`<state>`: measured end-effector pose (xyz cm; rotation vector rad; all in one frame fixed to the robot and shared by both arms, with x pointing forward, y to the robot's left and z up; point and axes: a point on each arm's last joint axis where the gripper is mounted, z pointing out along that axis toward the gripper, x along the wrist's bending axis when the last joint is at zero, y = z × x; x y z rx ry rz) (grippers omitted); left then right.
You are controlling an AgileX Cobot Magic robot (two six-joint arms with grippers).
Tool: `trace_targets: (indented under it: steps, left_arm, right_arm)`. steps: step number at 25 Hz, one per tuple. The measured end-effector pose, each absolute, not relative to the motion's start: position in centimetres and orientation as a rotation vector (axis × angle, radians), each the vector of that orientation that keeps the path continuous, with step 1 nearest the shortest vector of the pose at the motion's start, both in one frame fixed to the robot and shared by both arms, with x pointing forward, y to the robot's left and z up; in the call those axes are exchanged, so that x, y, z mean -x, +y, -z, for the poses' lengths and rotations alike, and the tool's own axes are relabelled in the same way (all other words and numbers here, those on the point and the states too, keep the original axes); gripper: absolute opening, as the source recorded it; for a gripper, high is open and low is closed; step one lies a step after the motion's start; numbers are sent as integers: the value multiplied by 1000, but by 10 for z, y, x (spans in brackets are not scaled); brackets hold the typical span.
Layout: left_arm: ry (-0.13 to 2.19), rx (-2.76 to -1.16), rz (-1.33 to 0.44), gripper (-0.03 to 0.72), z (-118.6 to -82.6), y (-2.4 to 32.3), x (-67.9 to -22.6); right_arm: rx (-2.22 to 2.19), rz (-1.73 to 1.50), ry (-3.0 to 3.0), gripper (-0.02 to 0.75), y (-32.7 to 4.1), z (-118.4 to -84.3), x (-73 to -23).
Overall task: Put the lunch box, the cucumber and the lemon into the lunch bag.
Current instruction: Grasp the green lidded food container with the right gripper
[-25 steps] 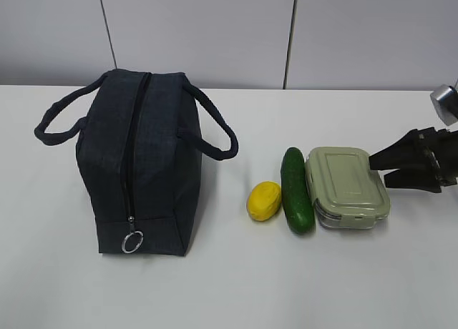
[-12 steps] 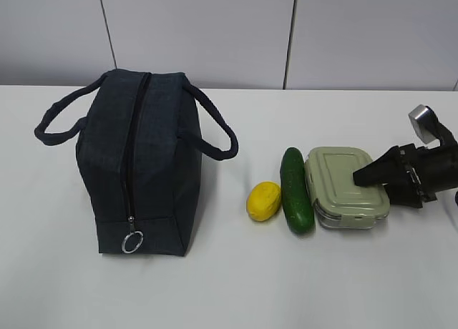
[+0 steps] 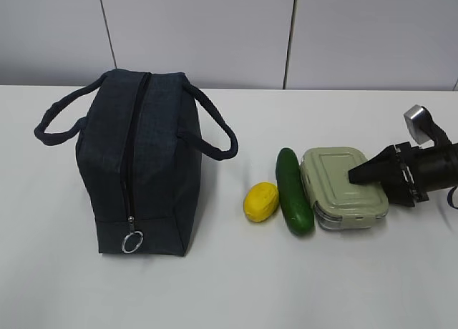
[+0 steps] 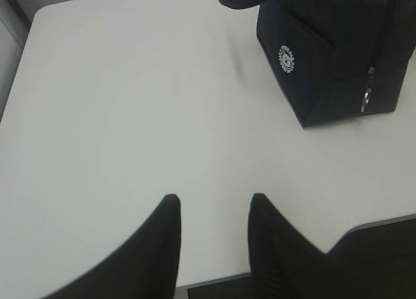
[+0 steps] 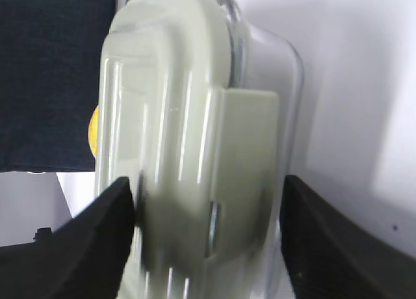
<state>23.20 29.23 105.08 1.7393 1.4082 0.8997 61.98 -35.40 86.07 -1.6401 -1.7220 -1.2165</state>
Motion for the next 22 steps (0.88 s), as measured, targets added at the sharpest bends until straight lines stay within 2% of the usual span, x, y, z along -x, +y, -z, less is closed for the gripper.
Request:
trace_targets:
  steps: [5,16,18,22]
  left_arm:
    - [1408,-1739,-900,237,-1051,292,-232]
    - [1415,-1749,-890,237,-1061,292,-234]
    - [1456,-1789,-814,237,-1067,291,-243]
    - [1554,-1874,-509,237,-1074,281,-277]
  right_arm:
    - [1620,1222,-1714,390,-353,-863,-620]
    - [1616,1224,-1714,375,-353,-863,-620]
    - [1616,1224,-1714,374,-353,-863,-620]
    - [1616,1224,-1714,374,-353,-863,-620]
